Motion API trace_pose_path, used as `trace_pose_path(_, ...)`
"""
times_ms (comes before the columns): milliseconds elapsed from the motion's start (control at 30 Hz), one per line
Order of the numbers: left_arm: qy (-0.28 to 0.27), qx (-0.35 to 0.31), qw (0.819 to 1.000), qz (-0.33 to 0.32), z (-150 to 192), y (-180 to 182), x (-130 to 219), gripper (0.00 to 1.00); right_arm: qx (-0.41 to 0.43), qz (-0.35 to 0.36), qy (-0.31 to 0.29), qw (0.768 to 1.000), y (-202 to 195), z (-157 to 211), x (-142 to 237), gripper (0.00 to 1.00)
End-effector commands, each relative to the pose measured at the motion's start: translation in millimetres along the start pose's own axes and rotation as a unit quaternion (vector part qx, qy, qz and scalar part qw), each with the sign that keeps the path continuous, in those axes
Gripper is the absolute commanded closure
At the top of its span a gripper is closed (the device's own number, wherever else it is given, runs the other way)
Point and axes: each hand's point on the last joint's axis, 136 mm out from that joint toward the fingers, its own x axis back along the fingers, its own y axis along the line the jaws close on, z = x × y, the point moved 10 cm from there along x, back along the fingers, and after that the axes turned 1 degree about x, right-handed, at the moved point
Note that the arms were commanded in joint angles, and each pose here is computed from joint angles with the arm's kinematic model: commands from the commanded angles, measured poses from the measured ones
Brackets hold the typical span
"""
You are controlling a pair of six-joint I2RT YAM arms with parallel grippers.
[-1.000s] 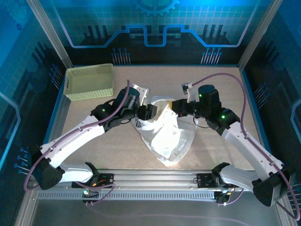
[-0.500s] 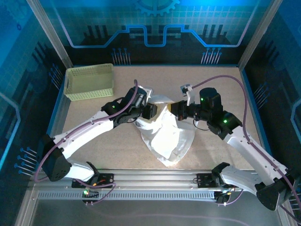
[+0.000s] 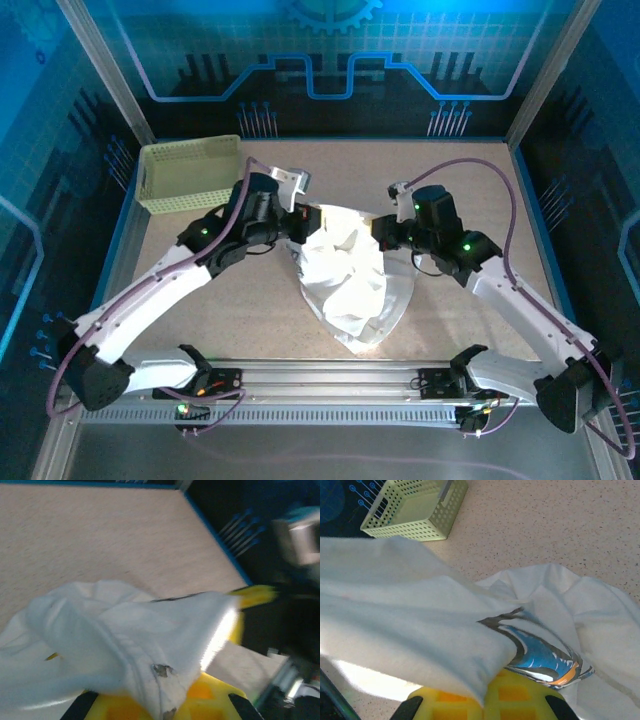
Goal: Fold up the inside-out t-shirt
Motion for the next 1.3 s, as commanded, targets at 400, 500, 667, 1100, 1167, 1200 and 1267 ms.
trace_pose_path(400,0.002,0.049,0.999,0.013,-13,4,-14,1.00,0.096,-0.031,-0.022,0.995,42,11,21,0.45)
trace_pose_path(500,0.003,0.057,0.998,0.013,-13,7,-20,1.00,0.117,-0.035,-0.022,0.992,51,25,13,0.41)
trace_pose_path(667,0.009,0.061,0.998,0.022,-15,5,-25,1.00,0.107,-0.031,-0.009,0.994,55,33,-6,0.42)
trace_pose_path(1100,0.007,0.071,0.997,0.033,-13,6,-23,1.00,0.079,-0.049,0.006,0.996,67,24,-59,0.59)
trace_pose_path(1167,0.008,0.070,0.997,0.033,-12,6,-22,1.00,0.078,-0.055,0.005,0.995,68,23,-64,0.65)
trace_pose_path(1200,0.008,0.070,0.997,0.030,-12,6,-22,1.00,0.078,-0.056,0.006,0.995,69,22,-66,0.69)
trace_pose_path(1267,0.007,0.070,0.997,0.027,-12,7,-22,1.00,0.079,-0.052,0.008,0.996,70,20,-69,0.81)
